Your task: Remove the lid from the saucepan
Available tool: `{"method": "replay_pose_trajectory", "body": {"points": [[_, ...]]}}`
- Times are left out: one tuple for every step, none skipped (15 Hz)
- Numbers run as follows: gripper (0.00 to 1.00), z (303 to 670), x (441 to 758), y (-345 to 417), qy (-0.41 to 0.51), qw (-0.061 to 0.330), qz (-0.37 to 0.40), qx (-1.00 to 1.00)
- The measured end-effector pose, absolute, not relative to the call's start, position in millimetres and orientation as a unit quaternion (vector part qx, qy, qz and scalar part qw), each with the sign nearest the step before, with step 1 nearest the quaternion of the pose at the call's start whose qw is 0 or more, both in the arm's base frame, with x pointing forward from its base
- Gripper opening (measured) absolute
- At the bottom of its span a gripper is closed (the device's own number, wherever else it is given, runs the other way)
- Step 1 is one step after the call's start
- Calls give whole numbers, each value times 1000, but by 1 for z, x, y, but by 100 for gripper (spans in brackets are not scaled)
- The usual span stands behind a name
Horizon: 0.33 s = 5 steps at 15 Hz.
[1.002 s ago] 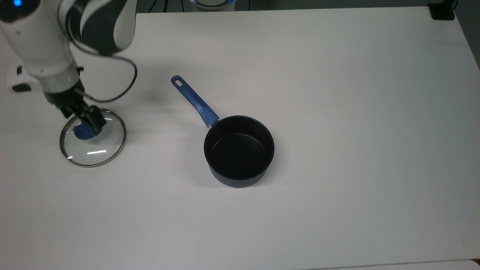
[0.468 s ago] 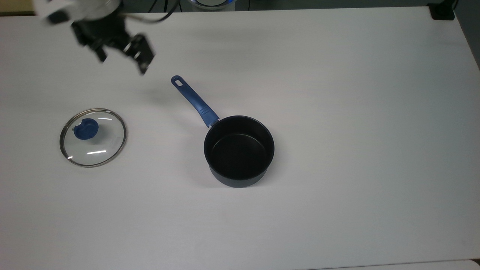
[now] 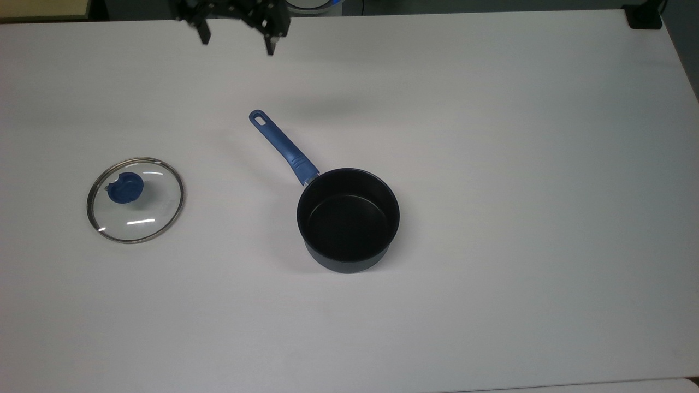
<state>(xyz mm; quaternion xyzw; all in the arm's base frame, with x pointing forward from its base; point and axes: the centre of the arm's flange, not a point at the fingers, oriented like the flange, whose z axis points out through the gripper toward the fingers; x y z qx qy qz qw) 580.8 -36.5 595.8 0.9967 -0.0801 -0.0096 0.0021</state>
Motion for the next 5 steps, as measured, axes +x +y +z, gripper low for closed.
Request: {"method": "replay_pose_trajectory", "body": {"points": [[100,599,578,-37,-80,2,-10,997],[100,599,577,-38,-81,2,-10,997],[100,599,577,-41,-83,2,-10,997],[100,598,576,-45,-86,2,-11,996],[100,598,576,-48,-89,2,-11,996]]}}
